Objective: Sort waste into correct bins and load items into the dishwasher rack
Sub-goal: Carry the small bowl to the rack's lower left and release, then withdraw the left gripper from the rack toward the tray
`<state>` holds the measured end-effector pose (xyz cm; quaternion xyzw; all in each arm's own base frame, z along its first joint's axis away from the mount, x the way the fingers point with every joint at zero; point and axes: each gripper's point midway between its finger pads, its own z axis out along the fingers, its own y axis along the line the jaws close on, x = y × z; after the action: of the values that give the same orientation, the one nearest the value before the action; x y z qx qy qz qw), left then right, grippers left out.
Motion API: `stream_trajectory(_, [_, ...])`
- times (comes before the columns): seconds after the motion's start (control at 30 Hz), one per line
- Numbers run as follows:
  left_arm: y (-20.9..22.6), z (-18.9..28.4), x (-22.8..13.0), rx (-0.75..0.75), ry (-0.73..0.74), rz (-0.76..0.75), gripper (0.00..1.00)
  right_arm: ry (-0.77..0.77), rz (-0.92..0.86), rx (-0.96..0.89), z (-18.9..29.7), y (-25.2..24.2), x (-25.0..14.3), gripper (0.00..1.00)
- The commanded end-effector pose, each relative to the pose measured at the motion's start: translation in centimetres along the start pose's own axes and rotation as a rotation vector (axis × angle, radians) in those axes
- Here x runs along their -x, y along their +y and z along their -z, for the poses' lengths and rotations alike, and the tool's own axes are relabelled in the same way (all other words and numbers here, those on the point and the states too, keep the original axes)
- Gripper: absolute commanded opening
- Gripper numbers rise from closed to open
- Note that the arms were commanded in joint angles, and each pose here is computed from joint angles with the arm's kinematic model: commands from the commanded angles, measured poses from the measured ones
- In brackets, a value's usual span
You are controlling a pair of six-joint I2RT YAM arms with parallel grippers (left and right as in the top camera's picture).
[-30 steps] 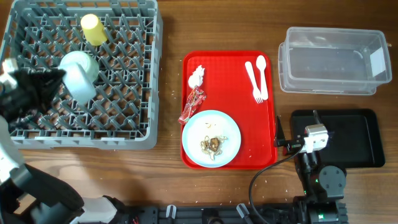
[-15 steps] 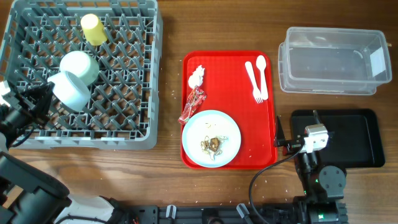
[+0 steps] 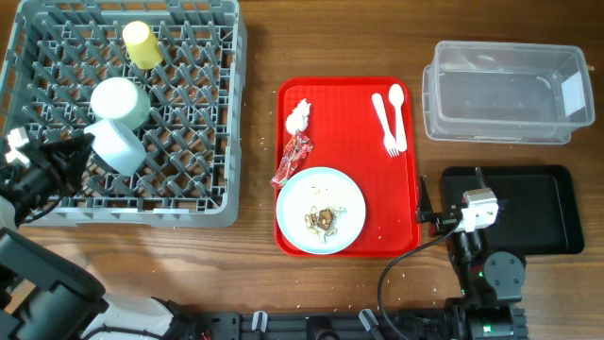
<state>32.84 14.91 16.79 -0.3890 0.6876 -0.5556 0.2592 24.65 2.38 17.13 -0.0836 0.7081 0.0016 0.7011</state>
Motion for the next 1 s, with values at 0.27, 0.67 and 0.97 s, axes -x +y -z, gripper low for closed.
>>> stream_trajectory(0.27, [3.1,5.4,2.8,0.093,-0.191,0.168,0.66,-0.005,-0.012,-0.015,0.0,-0.3,0.1,1.00])
stream_trajectory(0.67, [2.3,4.8,1.8,0.903,-0.485,-0.133,0.04,-0.005,-0.012,-0.015,0.0,-0.3,0.1,1.00])
stream_trajectory(0.97, [-5.5,-6.8,-8.6,0.646,-0.152,-0.483,0.04,-0.005,-0.012,-0.015,0.0,-0.3,0.1,1.00])
